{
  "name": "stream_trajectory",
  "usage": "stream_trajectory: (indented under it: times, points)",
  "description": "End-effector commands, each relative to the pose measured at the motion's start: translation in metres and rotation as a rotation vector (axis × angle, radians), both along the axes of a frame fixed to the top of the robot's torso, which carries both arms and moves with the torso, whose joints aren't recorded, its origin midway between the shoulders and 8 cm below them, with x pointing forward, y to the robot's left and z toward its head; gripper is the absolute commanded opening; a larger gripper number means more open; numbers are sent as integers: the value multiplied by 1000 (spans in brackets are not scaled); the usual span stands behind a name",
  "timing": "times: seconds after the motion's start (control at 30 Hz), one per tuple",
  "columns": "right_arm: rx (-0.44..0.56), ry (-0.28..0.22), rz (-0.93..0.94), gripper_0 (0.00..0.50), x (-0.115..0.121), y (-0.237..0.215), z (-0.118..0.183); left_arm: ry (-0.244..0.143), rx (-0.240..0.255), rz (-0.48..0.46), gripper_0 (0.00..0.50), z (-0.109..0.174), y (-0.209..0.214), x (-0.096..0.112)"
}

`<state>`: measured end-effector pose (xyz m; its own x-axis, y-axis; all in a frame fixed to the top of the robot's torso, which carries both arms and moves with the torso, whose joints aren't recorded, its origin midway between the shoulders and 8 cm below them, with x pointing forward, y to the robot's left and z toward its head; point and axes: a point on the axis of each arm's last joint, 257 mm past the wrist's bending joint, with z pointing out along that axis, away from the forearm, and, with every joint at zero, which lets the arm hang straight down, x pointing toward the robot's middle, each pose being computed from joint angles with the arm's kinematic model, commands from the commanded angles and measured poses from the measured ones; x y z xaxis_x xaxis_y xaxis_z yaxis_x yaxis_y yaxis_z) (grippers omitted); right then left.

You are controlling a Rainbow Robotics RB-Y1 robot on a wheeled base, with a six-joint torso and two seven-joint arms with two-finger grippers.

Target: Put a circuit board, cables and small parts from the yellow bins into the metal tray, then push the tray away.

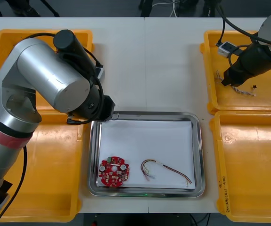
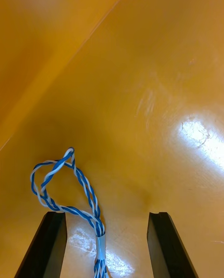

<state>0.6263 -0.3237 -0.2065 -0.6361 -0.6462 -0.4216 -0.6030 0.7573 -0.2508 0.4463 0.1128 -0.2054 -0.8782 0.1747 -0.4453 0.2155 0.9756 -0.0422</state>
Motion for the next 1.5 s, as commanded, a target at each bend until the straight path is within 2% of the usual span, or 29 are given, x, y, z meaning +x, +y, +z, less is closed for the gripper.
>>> stream_trajectory:
  times: [0.03, 0.27, 0.57, 0.83, 0.87, 0.9, 0.93, 0.97, 1.0, 1.03, 1.3, 1.5]
  points:
    - [-28, 1, 51, 500, -1, 3, 4, 17, -45, 47, 0, -16, -21, -7]
    - [-45, 23, 56, 500, -9, -10, -7, 31, -31, 27, 0, -38, -28, -7]
    - [-57, 38, 60, 500, -15, -19, -17, 69, 17, 14, 0, -65, -25, -14]
    - [-63, 38, 65, 500, -18, -23, -24, 63, 18, 6, 0, -80, -27, -17]
    - [-64, 38, 66, 420, -18, -23, -24, 61, 13, 5, 0, -80, -28, -17]
    - [-65, 39, 66, 394, -18, -24, -25, 61, 11, 4, 0, -81, -29, -17]
    - [-66, 39, 66, 333, -18, -24, -26, 58, 9, 7, 0, -81, -28, -17]
    - [-66, 40, 66, 223, -19, -24, -26, 57, 7, 5, 1, -81, -29, -16]
    - [-67, 38, 68, 56, -18, -24, -26, 57, 8, 5, 0, -81, -29, -16]
    - [-66, 40, 68, 0, -19, -24, -27, 58, 5, 6, 0, -82, -29, -16]
    - [-41, 33, 73, 0, -18, -18, -27, 49, 10, 14, 0, -89, -27, -10]
    - [-63, 2, 108, 0, -13, -14, -4, 50, 10, 19, 5, -90, -25, -9]
